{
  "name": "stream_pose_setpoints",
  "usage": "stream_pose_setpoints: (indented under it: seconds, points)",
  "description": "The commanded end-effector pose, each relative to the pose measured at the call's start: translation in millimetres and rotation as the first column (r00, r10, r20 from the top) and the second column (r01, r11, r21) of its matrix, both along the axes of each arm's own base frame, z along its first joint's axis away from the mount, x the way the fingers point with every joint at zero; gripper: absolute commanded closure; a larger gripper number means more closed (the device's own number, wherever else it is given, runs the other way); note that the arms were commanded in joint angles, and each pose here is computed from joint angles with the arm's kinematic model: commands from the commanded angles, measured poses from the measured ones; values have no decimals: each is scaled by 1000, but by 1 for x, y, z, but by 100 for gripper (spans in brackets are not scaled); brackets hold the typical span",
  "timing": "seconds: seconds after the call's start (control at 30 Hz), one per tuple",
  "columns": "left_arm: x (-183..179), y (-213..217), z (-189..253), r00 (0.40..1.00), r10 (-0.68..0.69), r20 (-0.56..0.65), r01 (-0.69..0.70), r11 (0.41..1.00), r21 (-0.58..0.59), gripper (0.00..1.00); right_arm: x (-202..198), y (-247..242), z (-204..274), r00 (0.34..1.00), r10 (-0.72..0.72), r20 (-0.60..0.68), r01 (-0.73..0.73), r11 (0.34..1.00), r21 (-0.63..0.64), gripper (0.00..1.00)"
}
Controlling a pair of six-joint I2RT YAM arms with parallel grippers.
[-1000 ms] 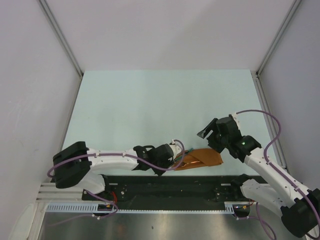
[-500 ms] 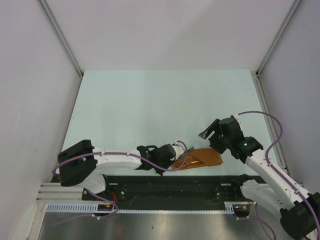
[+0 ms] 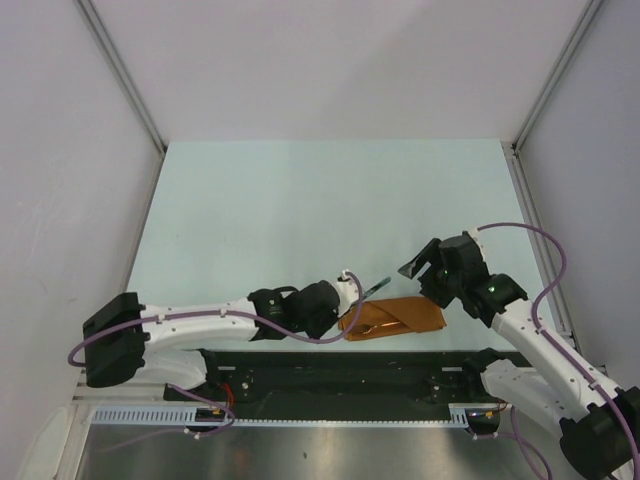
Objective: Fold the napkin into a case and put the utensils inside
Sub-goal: Pick up the knife from the center of the board, then insert the knife into the folded napkin.
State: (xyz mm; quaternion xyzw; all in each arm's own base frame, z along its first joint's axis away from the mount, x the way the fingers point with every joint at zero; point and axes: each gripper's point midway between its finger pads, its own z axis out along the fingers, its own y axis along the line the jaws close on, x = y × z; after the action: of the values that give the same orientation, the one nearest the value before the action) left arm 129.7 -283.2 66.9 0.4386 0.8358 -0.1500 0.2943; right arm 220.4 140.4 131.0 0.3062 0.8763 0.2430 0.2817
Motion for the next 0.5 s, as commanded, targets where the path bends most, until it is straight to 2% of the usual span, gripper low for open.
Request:
stream_pose_setpoints:
  seconds: [0.0, 0.27, 0.33, 0.47]
  points:
    - [2, -4, 28, 995, -81, 62, 84, 995, -46, 100, -2, -9, 1, 1000, -3, 12, 3, 1000, -21, 19]
    - [-16, 7, 28, 947, -317, 46, 314, 948, 55, 100, -6, -63, -15, 995, -87, -42, 79, 983, -163, 18]
    - [-23, -3, 34, 926, -374, 40, 374, 927, 8, 100, -5, -81, -21, 991, -118, -65, 103, 975, -195, 16]
    - [-20, -1, 28, 927, -376, 11, 375, 926, 51, 100, -6, -92, -31, 984, -133, -116, 114, 981, -156, 16]
